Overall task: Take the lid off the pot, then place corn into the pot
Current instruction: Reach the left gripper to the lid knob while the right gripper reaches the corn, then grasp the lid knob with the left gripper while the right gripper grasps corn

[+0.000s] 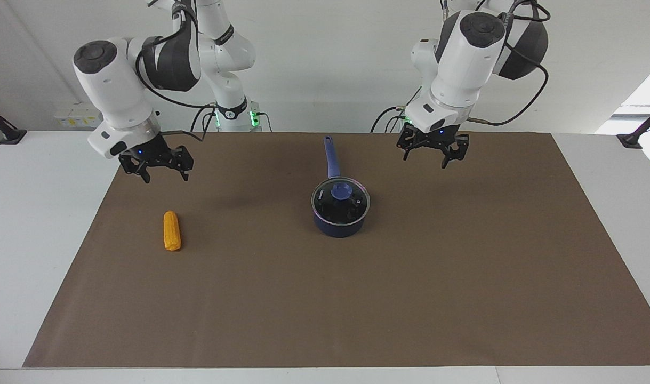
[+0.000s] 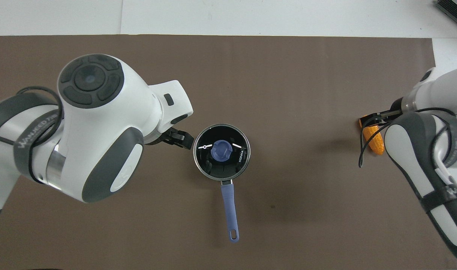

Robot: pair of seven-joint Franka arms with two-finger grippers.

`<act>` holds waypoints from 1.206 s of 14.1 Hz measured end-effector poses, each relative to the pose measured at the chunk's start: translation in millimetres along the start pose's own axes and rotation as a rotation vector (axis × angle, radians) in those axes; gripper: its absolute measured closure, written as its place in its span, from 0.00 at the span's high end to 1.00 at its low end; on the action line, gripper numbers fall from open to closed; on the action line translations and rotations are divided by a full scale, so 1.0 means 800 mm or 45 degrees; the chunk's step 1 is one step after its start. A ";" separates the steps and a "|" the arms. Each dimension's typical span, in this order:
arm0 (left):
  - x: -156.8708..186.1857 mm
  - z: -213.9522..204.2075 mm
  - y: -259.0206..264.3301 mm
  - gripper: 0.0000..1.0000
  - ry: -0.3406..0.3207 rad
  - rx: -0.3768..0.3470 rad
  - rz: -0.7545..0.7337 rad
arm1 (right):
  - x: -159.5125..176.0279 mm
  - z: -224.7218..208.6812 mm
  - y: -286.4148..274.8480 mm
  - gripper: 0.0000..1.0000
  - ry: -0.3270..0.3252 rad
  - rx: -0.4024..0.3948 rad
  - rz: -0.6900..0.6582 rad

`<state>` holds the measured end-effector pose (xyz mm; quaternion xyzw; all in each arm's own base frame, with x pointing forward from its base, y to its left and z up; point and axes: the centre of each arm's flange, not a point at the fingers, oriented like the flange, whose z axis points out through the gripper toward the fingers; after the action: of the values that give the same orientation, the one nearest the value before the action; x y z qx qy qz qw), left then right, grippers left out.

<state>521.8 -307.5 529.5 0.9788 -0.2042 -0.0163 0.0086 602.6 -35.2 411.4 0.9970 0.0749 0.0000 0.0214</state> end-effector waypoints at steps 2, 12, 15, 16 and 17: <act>0.008 0.027 0.033 1.00 -0.011 0.002 0.004 | 0.007 0.030 0.012 1.00 -0.002 -0.006 -0.049; 0.037 0.135 0.147 1.00 0.019 -0.008 -0.056 | 0.008 0.142 0.053 1.00 -0.029 -0.014 -0.275; 0.041 0.148 0.146 1.00 0.013 -0.007 -0.074 | 0.007 0.145 0.051 1.00 -0.031 -0.012 -0.278; 0.041 0.152 0.146 1.00 0.014 -0.007 -0.076 | 0.007 0.145 0.051 0.93 -0.030 -0.012 -0.278; 0.042 0.158 0.146 1.00 0.009 -0.005 -0.077 | 0.007 0.145 0.051 0.93 -0.030 -0.012 -0.281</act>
<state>501.3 -429.1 404.9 0.9845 -0.1744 -0.0134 0.0109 614.3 -79.8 297.3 0.9825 0.1839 -0.0138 0.0270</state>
